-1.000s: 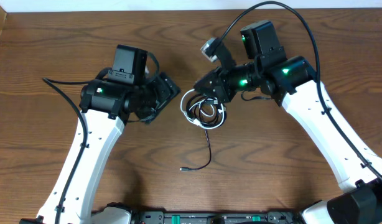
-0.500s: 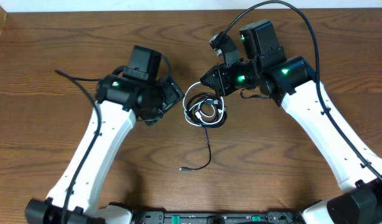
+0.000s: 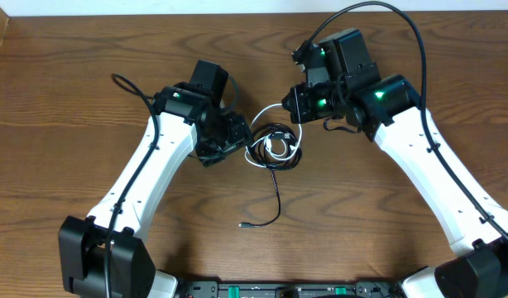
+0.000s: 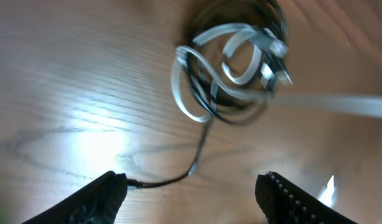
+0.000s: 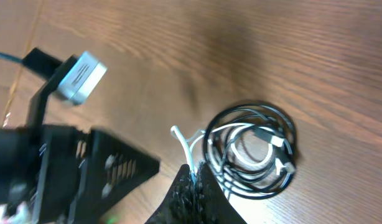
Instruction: Untangle cables
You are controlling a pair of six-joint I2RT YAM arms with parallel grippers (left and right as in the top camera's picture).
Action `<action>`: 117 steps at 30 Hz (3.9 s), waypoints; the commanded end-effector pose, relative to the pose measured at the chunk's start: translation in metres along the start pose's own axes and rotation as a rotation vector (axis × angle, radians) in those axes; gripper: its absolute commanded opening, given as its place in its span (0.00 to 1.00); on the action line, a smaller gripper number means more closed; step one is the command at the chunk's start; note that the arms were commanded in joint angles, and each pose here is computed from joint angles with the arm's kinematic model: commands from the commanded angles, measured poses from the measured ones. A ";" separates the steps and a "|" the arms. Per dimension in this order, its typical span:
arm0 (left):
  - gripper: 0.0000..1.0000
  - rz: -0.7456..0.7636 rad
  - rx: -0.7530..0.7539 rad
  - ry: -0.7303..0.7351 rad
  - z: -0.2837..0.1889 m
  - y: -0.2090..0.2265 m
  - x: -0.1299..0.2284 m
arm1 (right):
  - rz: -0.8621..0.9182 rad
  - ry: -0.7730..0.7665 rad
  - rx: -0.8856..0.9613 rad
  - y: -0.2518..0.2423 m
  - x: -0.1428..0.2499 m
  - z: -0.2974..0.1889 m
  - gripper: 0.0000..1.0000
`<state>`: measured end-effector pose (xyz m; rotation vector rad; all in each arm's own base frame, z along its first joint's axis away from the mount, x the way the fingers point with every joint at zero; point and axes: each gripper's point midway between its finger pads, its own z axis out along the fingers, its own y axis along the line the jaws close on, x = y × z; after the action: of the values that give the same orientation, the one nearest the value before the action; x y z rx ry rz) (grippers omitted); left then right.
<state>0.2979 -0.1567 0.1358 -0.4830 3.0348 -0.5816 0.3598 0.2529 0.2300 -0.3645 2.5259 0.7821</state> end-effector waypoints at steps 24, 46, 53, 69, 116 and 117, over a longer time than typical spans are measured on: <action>0.72 -0.589 0.245 -0.033 -0.018 -0.029 -0.041 | 0.032 -0.021 0.029 0.001 -0.002 -0.005 0.01; 0.67 -0.903 0.283 0.038 -0.015 -0.049 -0.033 | -0.039 -0.014 -0.100 0.035 0.000 -0.002 0.01; 0.67 -0.898 0.296 0.064 -0.016 -0.053 -0.030 | -0.076 -0.017 -0.110 0.041 0.001 -0.001 0.01; 0.67 -0.974 0.295 -0.010 -0.021 -0.032 -0.052 | -0.194 0.008 -0.190 0.054 0.008 -0.003 0.01; 0.68 -0.145 -0.140 -0.190 -0.016 0.044 -0.046 | 0.041 0.076 0.304 -0.085 0.019 0.137 0.99; 0.68 -0.139 -0.140 -0.190 -0.016 0.044 -0.046 | 0.045 0.069 0.325 -0.089 0.018 0.136 0.99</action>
<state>0.3270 -0.1009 0.1300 -0.8687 2.8653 -0.3352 0.4205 0.2669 0.0866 -0.2676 2.6783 0.4518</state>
